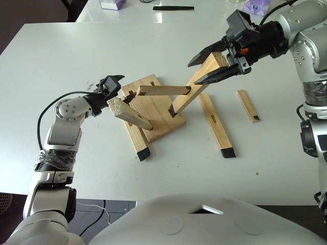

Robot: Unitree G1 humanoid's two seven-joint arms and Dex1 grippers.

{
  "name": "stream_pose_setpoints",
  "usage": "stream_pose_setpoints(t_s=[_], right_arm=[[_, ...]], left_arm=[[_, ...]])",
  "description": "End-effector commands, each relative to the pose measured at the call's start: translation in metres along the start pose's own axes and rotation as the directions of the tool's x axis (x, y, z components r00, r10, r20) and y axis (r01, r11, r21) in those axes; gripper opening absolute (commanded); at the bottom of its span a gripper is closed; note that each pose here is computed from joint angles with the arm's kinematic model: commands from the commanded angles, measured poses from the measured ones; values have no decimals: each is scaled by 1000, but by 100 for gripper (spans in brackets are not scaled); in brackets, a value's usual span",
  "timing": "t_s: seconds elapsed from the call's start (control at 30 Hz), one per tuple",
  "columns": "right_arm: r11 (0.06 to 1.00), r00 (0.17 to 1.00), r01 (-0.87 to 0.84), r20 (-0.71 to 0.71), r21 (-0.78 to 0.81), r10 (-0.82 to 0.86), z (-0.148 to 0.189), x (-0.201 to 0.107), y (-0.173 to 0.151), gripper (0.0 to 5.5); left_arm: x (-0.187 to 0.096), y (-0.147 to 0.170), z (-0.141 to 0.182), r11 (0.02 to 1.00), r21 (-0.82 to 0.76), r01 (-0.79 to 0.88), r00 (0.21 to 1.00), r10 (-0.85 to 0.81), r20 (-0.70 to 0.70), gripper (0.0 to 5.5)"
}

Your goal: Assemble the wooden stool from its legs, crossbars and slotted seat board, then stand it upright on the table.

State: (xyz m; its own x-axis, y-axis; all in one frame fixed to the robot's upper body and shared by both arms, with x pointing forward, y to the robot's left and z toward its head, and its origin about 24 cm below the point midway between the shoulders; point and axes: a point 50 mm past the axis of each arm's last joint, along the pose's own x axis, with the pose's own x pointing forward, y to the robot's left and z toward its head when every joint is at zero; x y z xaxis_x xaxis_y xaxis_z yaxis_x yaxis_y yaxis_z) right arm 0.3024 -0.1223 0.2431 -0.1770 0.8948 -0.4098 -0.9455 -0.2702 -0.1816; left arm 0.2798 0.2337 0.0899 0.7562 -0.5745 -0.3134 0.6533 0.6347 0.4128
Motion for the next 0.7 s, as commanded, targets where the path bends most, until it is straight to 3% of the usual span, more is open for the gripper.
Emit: stream_pose_setpoints(t_s=[0.03, 0.37, 0.7], right_arm=[[999, 999, -23, -27, -35, 22, -1, 5, -2, 199], [999, 998, -30, -63, -26, 28, -15, 8, -9, 199], [984, 971, -175, -174, -42, 165, -12, 18, -2, 199]], left_arm=[[2, -6, -2, 1000, -1, 19, 1000, -19, -11, 377], [4, -14, -2, 999, -17, 40, 999, -40, -5, 377], [3, -23, -4, 999, -36, 35, 999, -36, -7, 377]])
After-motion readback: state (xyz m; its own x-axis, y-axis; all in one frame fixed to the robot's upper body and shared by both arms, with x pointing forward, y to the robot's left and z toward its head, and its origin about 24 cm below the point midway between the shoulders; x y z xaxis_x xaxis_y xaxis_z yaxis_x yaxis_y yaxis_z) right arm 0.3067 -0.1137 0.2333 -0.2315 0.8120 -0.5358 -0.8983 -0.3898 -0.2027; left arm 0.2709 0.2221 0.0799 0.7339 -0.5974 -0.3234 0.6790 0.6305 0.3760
